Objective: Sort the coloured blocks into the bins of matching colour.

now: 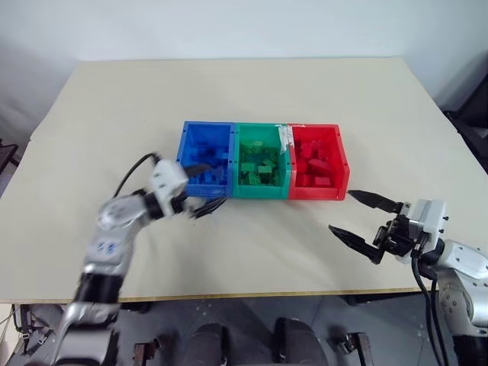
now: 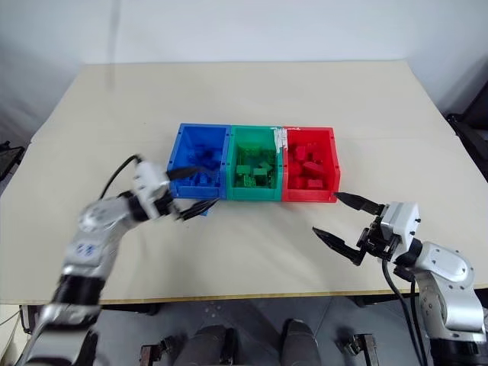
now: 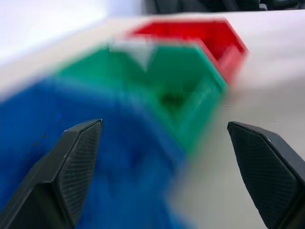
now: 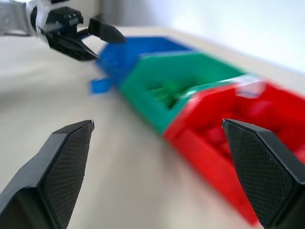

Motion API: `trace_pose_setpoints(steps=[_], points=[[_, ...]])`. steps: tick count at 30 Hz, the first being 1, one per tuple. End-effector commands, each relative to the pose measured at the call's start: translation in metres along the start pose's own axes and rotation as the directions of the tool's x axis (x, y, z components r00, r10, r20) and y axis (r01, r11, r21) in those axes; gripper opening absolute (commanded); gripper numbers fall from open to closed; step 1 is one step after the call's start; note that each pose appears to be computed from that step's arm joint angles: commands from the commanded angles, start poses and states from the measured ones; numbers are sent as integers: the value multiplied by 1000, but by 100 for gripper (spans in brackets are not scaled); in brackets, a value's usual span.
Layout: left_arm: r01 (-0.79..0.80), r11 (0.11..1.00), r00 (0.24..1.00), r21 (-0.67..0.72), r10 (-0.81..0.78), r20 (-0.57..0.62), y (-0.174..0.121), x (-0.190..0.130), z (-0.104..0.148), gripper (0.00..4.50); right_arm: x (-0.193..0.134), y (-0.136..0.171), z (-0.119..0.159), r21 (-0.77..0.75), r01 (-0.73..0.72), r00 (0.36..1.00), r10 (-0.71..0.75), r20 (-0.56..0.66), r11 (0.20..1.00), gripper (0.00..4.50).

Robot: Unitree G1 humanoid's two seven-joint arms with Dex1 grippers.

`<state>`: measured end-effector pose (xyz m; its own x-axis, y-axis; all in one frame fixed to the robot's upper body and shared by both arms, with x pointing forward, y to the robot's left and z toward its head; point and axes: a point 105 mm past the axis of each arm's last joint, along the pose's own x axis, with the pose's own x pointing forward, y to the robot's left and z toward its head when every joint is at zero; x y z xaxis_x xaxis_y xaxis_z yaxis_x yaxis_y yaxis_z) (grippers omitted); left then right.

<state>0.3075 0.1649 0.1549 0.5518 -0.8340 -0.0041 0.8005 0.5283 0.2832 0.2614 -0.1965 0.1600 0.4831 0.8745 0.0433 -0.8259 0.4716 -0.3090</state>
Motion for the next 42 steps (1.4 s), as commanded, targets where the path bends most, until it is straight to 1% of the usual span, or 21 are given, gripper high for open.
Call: trace_pose_setpoints(steps=[1,3,5,7,11,13,15,17,21,22,24,29,33,40,42], points=[[-116,993,993,37,116,-6,8,-44,15,446,9,4,4,-11,-152,988,152,-5,988,450],[-183,983,982,25,184,-32,12,-63,12,446,13,3,4,-16,-189,982,188,-9,982,450],[-264,964,958,43,267,-103,15,-86,2,446,18,1,2,-17,-216,976,216,-8,976,450],[-323,945,934,54,327,-144,15,-102,-4,446,22,-1,0,-15,-231,973,231,-5,973,450],[-312,949,939,49,315,-134,1,-101,0,446,23,-1,-2,-20,-258,966,258,-8,966,450],[-296,953,943,60,301,-142,-5,-96,0,446,19,0,-6,-61,-287,958,285,-41,956,450],[-285,956,945,66,292,-147,-7,-88,0,446,15,-4,-7,-67,-278,960,275,-46,958,450],[-286,957,944,44,289,-156,-8,-73,-3,446,8,-8,-7,-65,-260,965,256,-57,964,450],[-281,960,937,0,274,-218,-13,-41,-14,446,-1,-15,-8,-66,-198,979,193,-71,978,450],[-304,953,927,-6,294,-232,-12,-33,-16,446,-2,-16,-7,-65,-178,983,173,-66,982,450],[-354,934,913,-55,332,-236,-14,-11,-18,446,-5,-22,-2,-58,-91,996,90,-28,994,450],[-420,898,888,-130,377,-262,-21,25,-22,446,-13,-23,5,-55,8,1000,-8,2,998,450],[-435,889,877,-142,383,-289,-24,41,-29,446,-15,-16,8,-42,32,999,-32,8,999,450],[-460,880,853,-119,402,-333,-22,50,-40,446,-14,-7,10,-33,44,999,-44,8,998,450],[-452,882,863,-133,395,-314,-24,54,-39,407,-13,-6,9,-31,42,999,-42,6,999,450]])
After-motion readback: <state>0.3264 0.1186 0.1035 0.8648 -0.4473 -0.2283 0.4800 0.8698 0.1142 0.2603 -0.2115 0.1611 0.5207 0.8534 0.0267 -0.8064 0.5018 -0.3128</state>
